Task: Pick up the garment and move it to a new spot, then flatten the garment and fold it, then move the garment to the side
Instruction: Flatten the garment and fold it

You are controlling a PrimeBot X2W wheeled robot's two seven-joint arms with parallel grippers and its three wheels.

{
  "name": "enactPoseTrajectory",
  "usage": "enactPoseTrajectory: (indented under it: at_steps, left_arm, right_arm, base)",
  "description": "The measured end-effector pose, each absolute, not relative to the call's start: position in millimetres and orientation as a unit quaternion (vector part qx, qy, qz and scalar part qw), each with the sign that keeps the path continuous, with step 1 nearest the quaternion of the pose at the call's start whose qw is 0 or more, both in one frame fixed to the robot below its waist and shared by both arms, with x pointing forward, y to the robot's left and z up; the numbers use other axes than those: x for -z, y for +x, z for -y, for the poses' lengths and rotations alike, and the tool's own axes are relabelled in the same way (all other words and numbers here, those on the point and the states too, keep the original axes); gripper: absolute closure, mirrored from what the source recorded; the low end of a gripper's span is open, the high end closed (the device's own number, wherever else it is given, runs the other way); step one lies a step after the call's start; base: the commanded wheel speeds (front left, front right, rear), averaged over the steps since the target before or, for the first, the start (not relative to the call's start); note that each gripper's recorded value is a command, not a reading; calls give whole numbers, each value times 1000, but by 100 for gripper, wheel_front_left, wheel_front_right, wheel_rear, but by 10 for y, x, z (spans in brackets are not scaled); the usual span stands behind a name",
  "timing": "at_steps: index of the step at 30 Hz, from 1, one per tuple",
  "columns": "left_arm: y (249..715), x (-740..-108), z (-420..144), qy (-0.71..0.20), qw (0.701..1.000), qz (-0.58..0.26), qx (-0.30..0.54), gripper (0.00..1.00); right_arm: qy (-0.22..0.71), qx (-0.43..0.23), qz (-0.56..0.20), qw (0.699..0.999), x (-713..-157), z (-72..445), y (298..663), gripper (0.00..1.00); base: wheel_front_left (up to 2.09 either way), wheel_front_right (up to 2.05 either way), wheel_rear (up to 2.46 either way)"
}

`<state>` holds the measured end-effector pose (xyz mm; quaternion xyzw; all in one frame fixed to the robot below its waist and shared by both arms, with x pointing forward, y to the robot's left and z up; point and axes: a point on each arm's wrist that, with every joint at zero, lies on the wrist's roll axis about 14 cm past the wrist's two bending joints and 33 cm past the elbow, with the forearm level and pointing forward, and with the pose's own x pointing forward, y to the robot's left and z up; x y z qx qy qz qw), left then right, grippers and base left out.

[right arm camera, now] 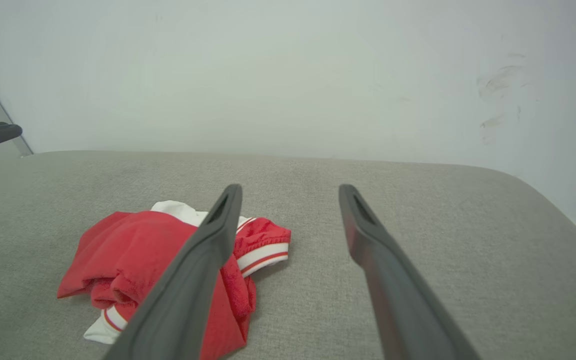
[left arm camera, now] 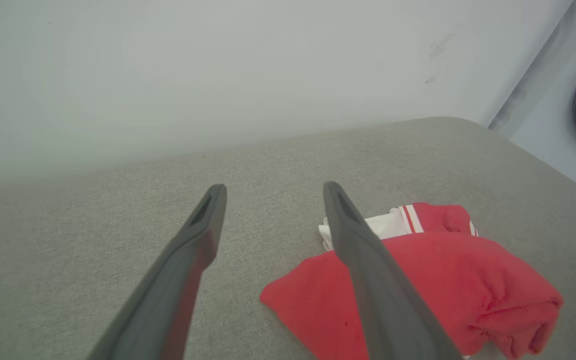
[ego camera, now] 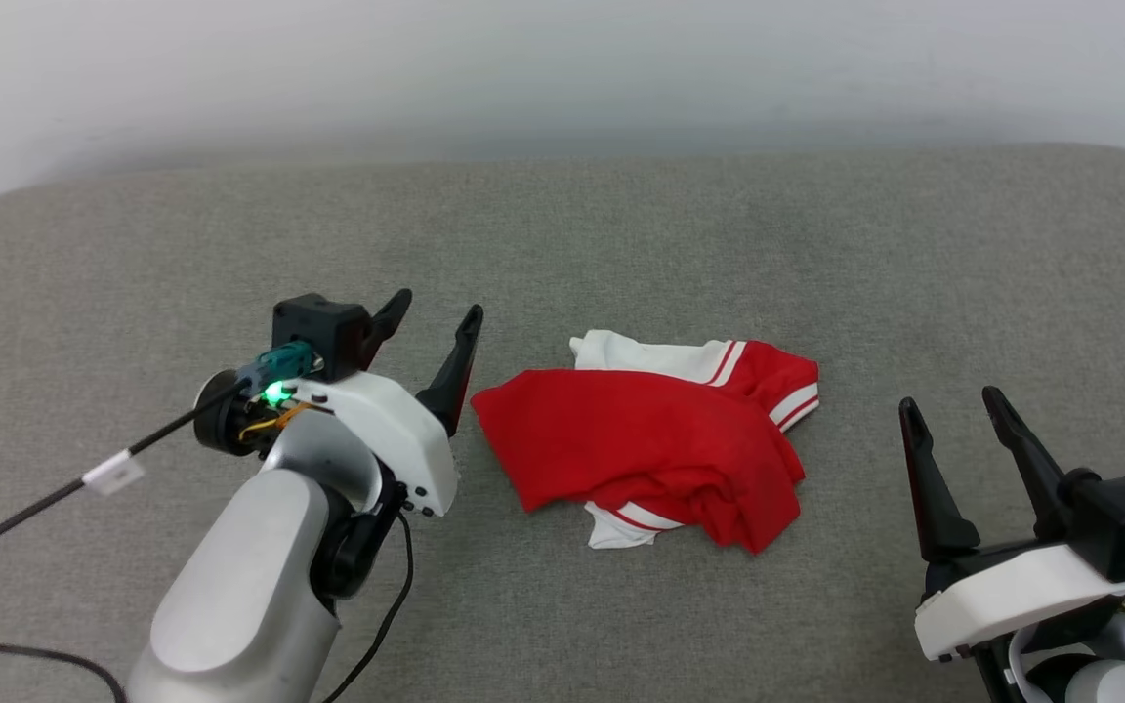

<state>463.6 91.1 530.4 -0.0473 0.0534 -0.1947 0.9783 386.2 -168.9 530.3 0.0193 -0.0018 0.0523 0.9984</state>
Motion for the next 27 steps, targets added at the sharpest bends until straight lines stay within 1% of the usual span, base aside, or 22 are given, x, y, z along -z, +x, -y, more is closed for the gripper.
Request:
enactPoseTrajectory:
  at_steps: [6,10,15,18,19,20,21,24,27]
  left_arm:
    - [4739,-4787,-617,-16,950,-184,251,0]
    - [4686,-4332,-567,14,920,-286,269,0]
    - [4558,-3844,-585,40,877,-392,273,0]
    - [4555,-3761,-556,51,860,-424,281,0]
    - [4552,-3747,-546,55,857,-427,284,14]
    - [4546,-3734,-534,58,854,-430,286,65]
    - [4547,-3733,-523,58,853,-431,289,100]
    - [4552,-3761,-503,60,857,-419,293,100]
    - [4580,-3853,-492,58,872,-386,295,100]
  right_arm:
    - [22,-31,-13,999,-5167,1825,3887,0]
    - [27,-22,-21,999,-5079,1884,3916,0]
    - [30,-12,-33,999,-4959,1946,3953,0]
    - [31,-8,-39,999,-4901,1973,3959,0]
    - [31,-7,-39,999,-4897,1978,3966,0]
    - [31,-7,-40,999,-4884,1983,3968,0]
    - [32,-6,-40,999,-4877,1984,3972,0]
    - [33,-6,-39,999,-4880,1985,3976,0]
    - [34,-7,-36,999,-4896,1977,3969,0]
  base:
    - [0,0,0]
    - [0,0,0]
    - [0,0,0]
    - [0,0,0]
    - [0,0,0]
    - [0,0,0]
    - [0,0,0]
    - [0,0,0]
    - [0,0,0]
